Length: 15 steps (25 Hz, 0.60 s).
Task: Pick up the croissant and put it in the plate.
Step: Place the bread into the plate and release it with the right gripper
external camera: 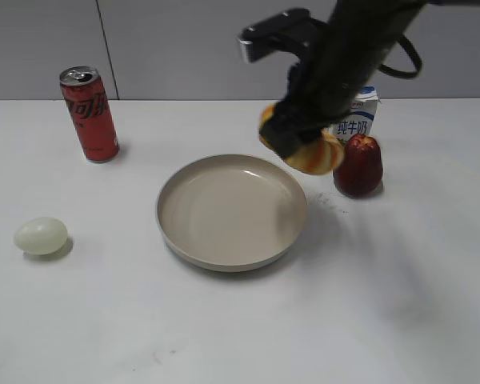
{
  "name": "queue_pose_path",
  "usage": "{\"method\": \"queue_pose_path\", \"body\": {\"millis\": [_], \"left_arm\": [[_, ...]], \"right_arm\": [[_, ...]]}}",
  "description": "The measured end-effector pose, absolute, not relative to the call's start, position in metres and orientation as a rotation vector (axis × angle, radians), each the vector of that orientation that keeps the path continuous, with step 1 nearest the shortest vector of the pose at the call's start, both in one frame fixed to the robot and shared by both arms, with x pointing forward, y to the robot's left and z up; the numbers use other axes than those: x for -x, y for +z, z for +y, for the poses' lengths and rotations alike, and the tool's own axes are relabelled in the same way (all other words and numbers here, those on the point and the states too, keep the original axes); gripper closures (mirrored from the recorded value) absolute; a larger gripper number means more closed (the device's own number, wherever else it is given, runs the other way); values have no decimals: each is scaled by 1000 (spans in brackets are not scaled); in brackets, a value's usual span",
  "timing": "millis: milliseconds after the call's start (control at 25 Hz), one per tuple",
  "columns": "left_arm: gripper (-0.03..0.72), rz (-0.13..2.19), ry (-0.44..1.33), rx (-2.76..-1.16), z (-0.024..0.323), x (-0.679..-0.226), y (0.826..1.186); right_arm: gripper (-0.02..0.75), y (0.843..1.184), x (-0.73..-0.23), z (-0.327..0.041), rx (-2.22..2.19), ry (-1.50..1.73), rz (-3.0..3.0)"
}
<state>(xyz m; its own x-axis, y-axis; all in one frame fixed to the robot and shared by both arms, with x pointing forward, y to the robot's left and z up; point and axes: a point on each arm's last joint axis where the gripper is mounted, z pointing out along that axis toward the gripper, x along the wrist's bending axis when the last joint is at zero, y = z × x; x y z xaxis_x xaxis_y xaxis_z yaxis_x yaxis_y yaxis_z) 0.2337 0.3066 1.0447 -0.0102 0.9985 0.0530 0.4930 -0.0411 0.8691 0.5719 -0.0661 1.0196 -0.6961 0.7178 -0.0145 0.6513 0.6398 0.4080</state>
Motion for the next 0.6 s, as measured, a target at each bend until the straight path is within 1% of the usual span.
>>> {"method": "queue_pose_path", "body": {"millis": [120, 280, 360, 480, 600], "left_arm": [[137, 1575, 974, -1608, 307, -234, 1045], [137, 1575, 974, -1608, 307, -234, 1045], [137, 1575, 974, -1608, 307, -234, 1045], [137, 1575, 974, -1608, 307, -234, 1045], [137, 1575, 974, -1608, 307, -234, 1045]], "right_arm": [[517, 1025, -576, -31, -980, 644, 2690], [519, 996, -581, 3, -901, 619, 2752], [519, 973, -581, 13, -892, 558, 2806], [519, 940, -579, 17, -910, 438, 2891], [519, 923, -576, 18, -943, 384, 2953]]}}
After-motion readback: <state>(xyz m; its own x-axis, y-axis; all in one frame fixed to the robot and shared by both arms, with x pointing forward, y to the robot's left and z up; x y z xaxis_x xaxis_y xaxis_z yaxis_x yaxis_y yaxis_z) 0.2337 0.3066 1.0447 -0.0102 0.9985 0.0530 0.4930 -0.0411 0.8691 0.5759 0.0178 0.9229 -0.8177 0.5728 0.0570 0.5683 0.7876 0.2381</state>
